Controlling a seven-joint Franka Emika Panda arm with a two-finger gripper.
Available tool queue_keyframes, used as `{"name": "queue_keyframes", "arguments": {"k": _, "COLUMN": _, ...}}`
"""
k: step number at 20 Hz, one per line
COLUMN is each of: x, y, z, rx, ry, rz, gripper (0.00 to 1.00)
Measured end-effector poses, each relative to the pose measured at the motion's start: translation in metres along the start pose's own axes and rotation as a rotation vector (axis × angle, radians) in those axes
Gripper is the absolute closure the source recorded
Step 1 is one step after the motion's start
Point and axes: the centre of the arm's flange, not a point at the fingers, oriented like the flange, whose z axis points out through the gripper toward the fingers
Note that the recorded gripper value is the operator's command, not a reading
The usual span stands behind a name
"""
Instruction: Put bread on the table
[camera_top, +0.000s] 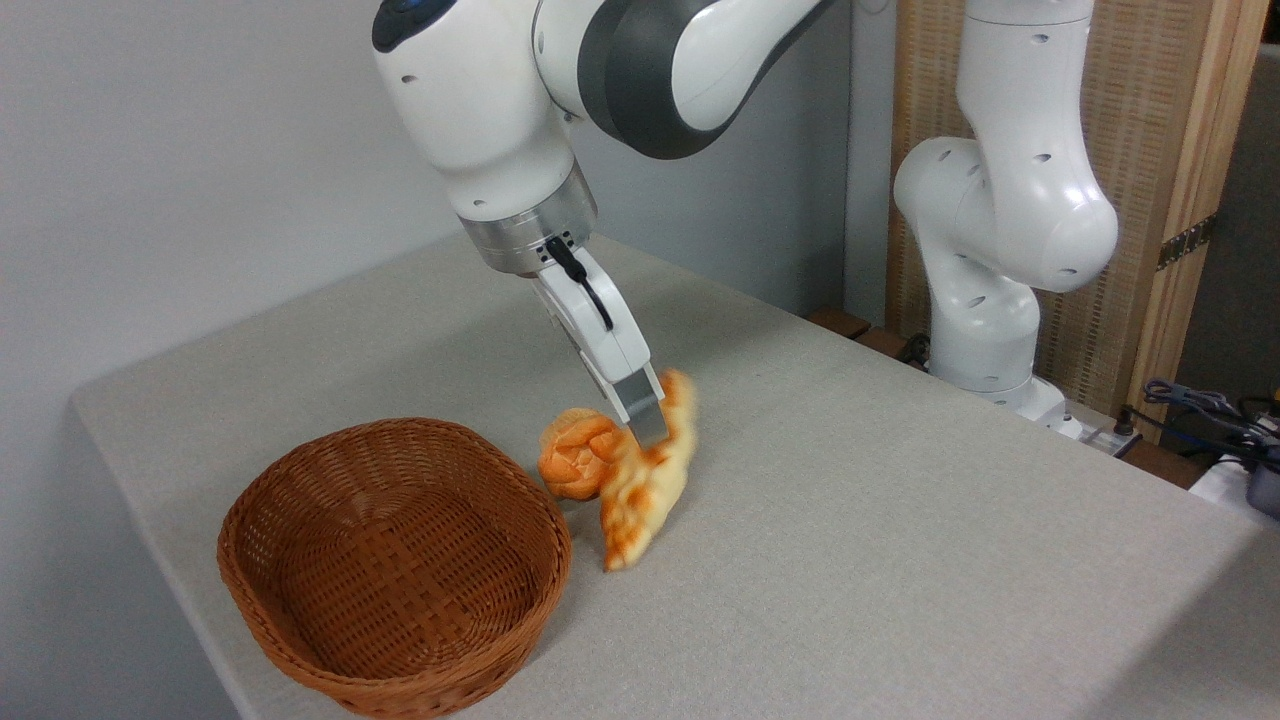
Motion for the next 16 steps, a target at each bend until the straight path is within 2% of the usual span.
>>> {"name": "queue_keyframes", "arguments": {"k": 9, "x": 0.0, "y": 0.0, "z": -0.003, "rx": 0.006, "ry": 0.004, "rz": 0.001, "gripper": 0.0}}
{"name": "queue_keyframes", "arguments": {"k": 16, "x": -0.005, "y": -0.003, "z": -0.031, "rx": 0.066, "ry": 0.05, "rz": -0.009, "gripper": 0.0}}
